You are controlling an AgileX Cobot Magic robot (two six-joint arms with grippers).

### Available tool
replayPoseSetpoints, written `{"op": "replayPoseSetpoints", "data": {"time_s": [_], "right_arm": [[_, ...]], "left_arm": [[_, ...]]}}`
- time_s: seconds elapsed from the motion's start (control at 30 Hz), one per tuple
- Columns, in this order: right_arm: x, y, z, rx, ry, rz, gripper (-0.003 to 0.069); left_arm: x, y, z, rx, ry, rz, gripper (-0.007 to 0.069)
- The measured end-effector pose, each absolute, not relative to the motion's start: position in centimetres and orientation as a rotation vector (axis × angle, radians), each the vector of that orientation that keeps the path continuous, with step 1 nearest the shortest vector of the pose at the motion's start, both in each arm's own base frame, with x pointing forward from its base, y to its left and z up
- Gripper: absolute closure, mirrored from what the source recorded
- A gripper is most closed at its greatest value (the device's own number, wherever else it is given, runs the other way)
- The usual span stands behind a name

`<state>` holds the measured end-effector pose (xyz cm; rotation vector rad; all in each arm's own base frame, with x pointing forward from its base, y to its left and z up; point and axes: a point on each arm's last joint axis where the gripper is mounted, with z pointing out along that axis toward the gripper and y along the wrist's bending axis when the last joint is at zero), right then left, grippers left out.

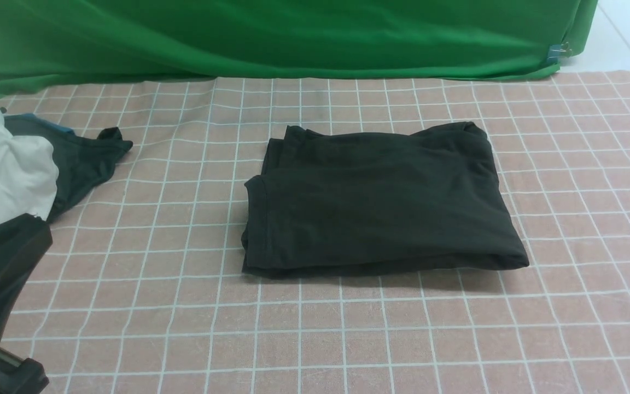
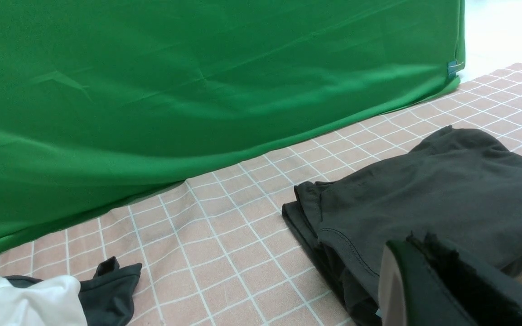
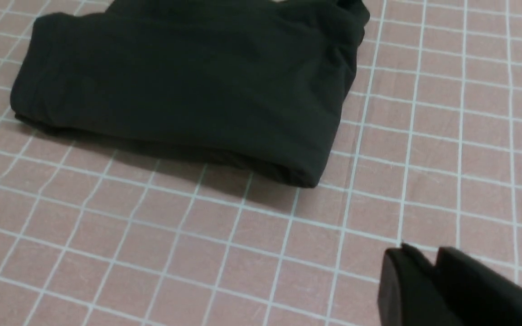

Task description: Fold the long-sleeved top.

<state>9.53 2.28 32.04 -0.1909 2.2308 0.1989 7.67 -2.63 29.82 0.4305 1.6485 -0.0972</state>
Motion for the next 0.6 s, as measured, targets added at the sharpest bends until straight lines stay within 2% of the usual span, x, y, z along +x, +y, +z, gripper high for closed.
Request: {"op": "replayPoseSetpoints", "data": {"time_s": [0.27, 0.43, 0.6], "right_arm": [[9.6, 2.2, 32.1, -0.195, 2.217, 0.18, 0.0528], [9.7, 1.9, 32.0, -0.182, 2.088, 0.147, 0.0608], [8.0, 0.6, 27.9, -0.089, 1.839, 0.026, 0.0627]], "left_arm": [[7.7, -2.6, 29.8, 0.431, 1.648, -0.097, 0.0607], [7.7, -2.6, 29.8, 0.432, 1.648, -0.096, 0.0607], [7.7, -2.6, 29.8, 0.432, 1.648, -0.096, 0.0607]]}}
